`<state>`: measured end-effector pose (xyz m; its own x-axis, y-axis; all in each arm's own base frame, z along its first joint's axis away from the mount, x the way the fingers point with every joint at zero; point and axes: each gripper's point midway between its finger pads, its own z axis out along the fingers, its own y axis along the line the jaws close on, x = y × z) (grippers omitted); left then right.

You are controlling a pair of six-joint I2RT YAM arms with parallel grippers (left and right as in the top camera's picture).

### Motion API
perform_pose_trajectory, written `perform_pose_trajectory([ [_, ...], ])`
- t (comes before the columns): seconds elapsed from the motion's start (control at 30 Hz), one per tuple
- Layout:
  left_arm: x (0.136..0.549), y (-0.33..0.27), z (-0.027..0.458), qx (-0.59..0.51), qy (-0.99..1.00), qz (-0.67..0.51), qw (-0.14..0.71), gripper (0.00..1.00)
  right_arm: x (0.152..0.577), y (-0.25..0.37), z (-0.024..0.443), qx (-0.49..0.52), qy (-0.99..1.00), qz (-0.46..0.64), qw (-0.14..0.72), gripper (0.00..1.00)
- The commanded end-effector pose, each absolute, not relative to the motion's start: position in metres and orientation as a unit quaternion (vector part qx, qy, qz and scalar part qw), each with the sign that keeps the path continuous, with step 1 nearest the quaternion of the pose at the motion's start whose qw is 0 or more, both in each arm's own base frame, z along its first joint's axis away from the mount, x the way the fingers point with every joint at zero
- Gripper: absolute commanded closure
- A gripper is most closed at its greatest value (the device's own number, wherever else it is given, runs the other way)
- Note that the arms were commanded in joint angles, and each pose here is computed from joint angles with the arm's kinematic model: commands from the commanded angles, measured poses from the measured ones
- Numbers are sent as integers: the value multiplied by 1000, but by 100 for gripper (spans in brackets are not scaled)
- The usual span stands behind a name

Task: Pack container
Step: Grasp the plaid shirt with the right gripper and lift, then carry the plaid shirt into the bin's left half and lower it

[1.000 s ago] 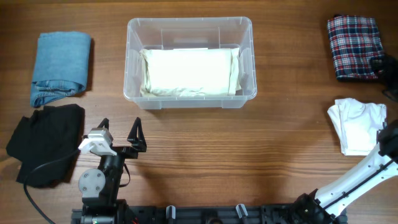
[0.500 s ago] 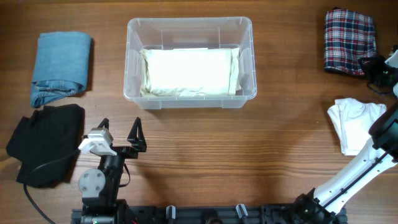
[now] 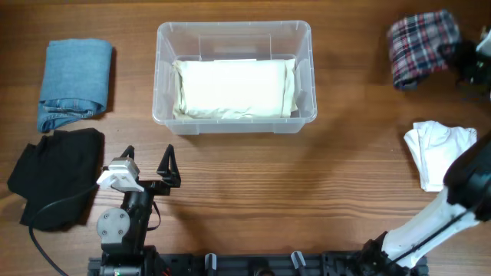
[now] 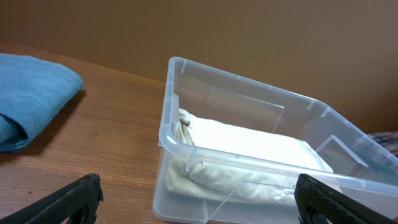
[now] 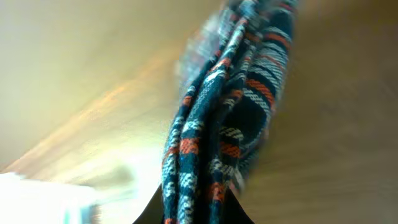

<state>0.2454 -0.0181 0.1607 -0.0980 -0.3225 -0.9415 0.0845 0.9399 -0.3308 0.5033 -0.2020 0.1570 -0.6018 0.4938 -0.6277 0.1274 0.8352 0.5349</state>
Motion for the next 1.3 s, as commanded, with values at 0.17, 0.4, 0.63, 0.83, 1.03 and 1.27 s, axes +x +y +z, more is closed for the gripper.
perform_pose_trajectory([
  [0.17, 246, -14, 159, -92, 724, -149, 667, 0, 489, -94, 296, 12, 848, 199, 491, 96],
  [0.4, 246, -14, 159, -92, 724, -149, 667, 0, 462, 25, 341, -115, 832, 229, 492, 96],
  [0.63, 246, -14, 159, -92, 724, -149, 667, 0, 438, 137, 374, -162, 802, 296, 492, 96],
  [0.83, 246, -14, 159, -92, 724, -149, 667, 0, 434, 203, 382, -131, 803, 279, 510, 96],
  [1.03, 246, -14, 159, -92, 724, -149, 667, 0, 430, 264, 364, -78, 816, 218, 529, 96],
  [1.27, 246, -14, 159, -92, 724, -149, 667, 0, 444, 325, 300, -69, 837, 238, 488, 96],
])
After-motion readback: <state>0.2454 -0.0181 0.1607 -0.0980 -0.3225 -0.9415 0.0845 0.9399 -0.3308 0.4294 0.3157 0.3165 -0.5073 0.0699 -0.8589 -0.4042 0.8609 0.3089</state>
